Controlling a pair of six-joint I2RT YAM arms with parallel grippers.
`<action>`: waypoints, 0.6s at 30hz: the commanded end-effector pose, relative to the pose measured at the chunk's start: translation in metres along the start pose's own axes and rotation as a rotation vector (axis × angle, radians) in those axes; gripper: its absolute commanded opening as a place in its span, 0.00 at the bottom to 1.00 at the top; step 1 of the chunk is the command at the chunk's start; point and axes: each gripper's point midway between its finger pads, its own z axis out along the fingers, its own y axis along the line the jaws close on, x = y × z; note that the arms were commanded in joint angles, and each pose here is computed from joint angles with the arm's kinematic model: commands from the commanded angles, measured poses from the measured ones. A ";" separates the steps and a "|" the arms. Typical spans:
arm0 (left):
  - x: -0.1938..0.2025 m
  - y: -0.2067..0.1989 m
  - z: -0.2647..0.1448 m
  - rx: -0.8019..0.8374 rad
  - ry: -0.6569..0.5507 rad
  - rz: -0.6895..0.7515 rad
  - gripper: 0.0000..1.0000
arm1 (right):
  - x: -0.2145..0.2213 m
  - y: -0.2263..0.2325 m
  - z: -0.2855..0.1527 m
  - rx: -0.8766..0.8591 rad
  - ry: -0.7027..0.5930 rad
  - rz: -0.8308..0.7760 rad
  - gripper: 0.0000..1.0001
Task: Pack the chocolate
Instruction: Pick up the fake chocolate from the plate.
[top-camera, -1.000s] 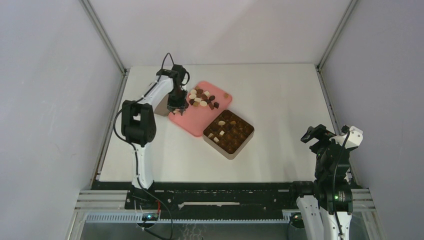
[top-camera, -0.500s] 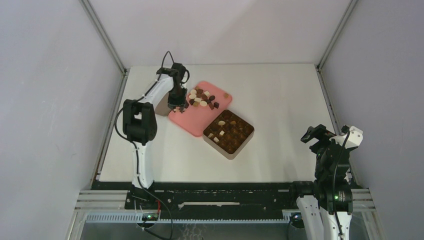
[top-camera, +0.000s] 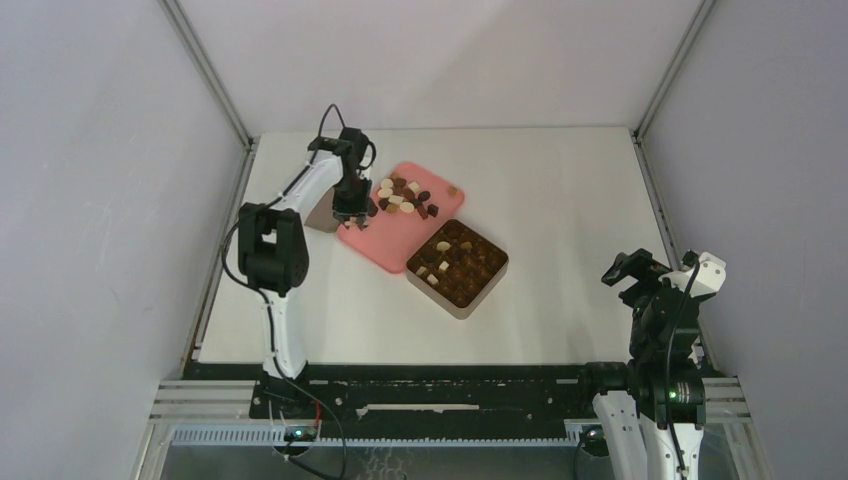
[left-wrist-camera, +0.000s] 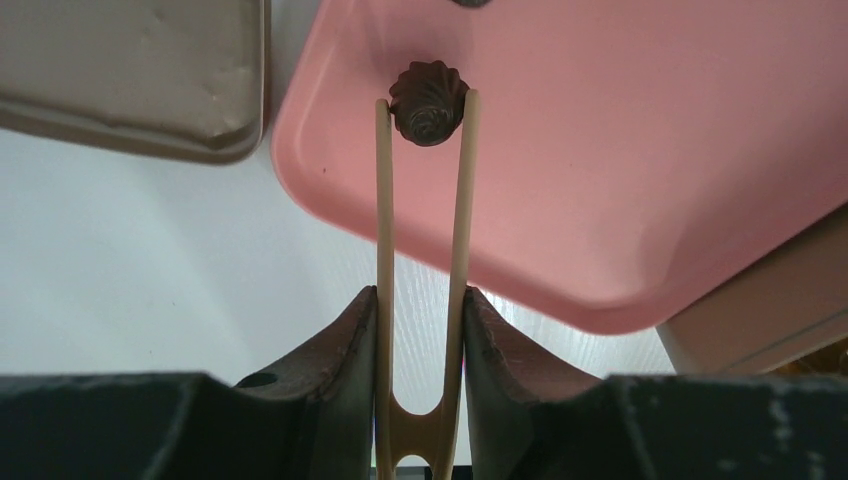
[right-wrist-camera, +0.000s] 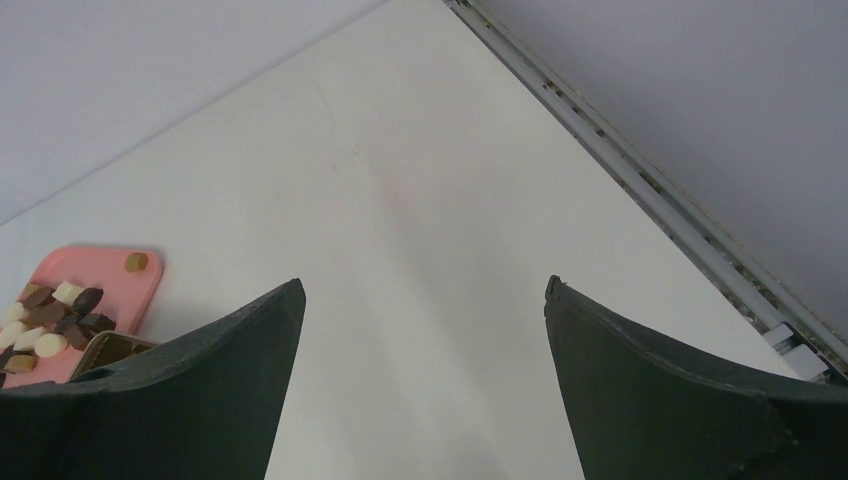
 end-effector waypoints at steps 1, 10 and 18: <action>0.007 -0.004 -0.037 0.036 -0.058 0.030 0.11 | -0.008 0.002 0.000 -0.009 -0.034 -0.003 0.98; 0.028 -0.042 -0.062 0.124 -0.080 0.118 0.11 | -0.009 0.003 -0.001 -0.015 -0.040 0.000 0.98; 0.043 -0.099 -0.097 0.230 -0.138 0.247 0.12 | -0.010 0.003 -0.002 -0.016 -0.042 0.001 0.98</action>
